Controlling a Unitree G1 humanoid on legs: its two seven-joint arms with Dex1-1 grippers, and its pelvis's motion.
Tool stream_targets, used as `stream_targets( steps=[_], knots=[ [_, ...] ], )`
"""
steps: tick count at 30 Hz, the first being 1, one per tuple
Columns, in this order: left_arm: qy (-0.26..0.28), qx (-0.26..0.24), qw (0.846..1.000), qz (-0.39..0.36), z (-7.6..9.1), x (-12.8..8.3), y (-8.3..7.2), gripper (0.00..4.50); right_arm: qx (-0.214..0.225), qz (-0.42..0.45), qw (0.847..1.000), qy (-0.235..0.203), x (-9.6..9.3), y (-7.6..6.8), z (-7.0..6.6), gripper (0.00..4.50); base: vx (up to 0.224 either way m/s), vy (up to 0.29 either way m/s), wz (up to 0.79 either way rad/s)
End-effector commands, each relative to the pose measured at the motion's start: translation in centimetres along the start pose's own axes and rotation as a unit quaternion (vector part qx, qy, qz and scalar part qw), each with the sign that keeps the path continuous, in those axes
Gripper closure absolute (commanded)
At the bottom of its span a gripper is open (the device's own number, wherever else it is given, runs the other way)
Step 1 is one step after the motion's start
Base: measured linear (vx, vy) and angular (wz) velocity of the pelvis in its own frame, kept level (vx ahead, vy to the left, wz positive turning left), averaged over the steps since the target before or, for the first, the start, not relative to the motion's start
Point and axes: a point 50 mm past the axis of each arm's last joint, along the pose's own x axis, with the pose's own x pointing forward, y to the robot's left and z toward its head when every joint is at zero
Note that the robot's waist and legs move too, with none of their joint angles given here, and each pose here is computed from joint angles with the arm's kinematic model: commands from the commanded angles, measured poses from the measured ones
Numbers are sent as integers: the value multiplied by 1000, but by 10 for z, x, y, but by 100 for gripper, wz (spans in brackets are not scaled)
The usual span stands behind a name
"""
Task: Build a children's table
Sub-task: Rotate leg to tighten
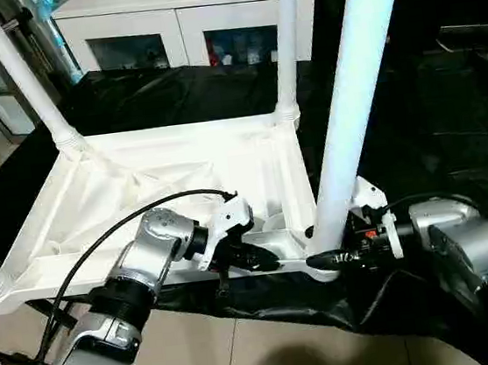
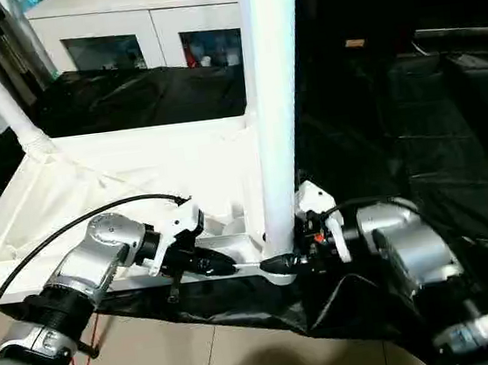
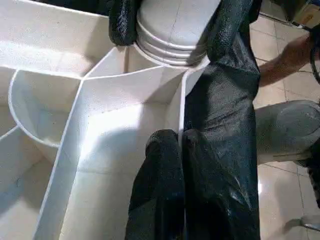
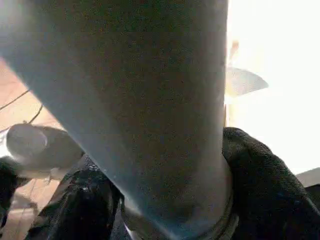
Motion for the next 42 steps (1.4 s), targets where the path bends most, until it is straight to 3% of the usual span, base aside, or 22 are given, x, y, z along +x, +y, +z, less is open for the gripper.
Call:
stream_targets(
  steps=[1,3,5,6,8,9,11,15,16,21,24,29,34,42],
  knots=[
    [-35,10,998,50,21,11,8,450,24,-31,999,6,30,3,-13,187,0,0,0],
    [-40,2,995,87,23,18,12,450,43,-104,994,5,41,-5,-18,188,0,0,0],
    [-41,0,994,99,24,20,14,450,50,-125,991,4,44,-7,-20,188,0,0,0],
    [-49,-14,990,130,27,28,17,450,80,-175,981,-9,57,-11,-21,189,0,0,0],
    [-52,-20,988,144,29,32,18,450,90,-197,976,-13,63,-13,-20,189,0,0,0],
    [-58,-28,983,169,33,39,19,450,106,-247,963,-13,73,-17,-19,189,0,0,0],
    [-63,-34,980,184,35,44,20,450,113,-283,952,-8,82,-20,-17,189,0,0,0],
    [-73,-28,982,174,40,50,16,450,106,-265,958,-35,94,-18,-4,189,0,0,0],
    [-73,-25,982,172,40,50,15,450,111,-260,958,-44,94,-19,-1,154,0,0,0],
    [-77,-19,984,159,38,49,12,450,110,-239,963,-58,91,-21,4,97,0,0,0],
    [-70,-4,988,136,34,42,11,450,38,-139,988,-57,79,-14,11,97,0,0,0],
    [-57,15,993,101,29,34,8,450,-13,-25,999,-47,57,1,10,97,0,0,0],
    [-49,32,996,68,27,24,8,450,-16,61,998,9,30,11,-2,97,0,0,0],
    [-35,44,998,18,23,11,5,450,-23,120,991,45,8,20,-2,111,0,0,0]
  ],
)
